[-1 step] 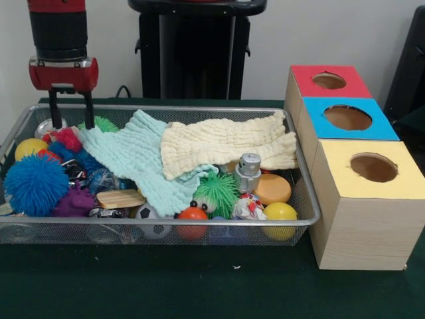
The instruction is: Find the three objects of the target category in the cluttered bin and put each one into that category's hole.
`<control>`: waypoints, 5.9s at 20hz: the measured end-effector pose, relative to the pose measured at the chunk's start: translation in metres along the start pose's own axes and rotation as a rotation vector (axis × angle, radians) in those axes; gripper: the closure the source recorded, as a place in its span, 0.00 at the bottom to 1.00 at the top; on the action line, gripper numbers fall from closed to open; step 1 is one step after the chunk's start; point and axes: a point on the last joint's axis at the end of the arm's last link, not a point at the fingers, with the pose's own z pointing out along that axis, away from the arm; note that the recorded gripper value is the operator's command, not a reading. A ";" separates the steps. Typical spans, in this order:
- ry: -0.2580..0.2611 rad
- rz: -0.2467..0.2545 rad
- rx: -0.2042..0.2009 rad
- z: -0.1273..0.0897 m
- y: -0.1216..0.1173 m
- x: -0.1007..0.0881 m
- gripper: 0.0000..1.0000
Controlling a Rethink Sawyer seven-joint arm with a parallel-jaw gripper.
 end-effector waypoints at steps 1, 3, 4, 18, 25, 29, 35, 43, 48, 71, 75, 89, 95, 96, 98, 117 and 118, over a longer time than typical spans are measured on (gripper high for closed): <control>0.000 -0.002 -0.001 0.001 0.000 0.001 0.00; 0.000 -0.005 -0.003 0.004 0.001 0.002 0.00; 0.002 -0.009 -0.005 0.006 0.001 0.003 0.00; 0.000 -0.097 0.021 0.022 -0.006 0.012 0.00; -0.004 -0.120 0.035 0.024 -0.010 0.011 0.00; -0.006 -0.123 0.038 0.024 -0.012 0.011 0.00; -0.007 -0.122 0.039 0.024 -0.012 0.011 0.00; -0.026 -0.106 0.031 0.022 -0.019 0.007 0.00; -0.042 -0.089 0.026 0.020 -0.026 0.005 0.00; -0.044 -0.074 0.002 0.027 -0.025 0.008 0.00; -0.033 -0.070 -0.020 0.036 -0.017 0.014 0.00; -0.023 -0.096 -0.032 0.046 0.000 0.009 1.00; -0.025 -0.098 -0.027 0.046 -0.001 0.007 1.00; -0.024 -0.099 -0.027 0.045 0.000 0.007 1.00; -0.019 -0.094 -0.026 0.043 0.001 0.004 1.00; -0.002 0.185 -0.200 0.013 0.027 -0.013 1.00; -0.001 0.184 -0.201 0.012 0.030 -0.014 1.00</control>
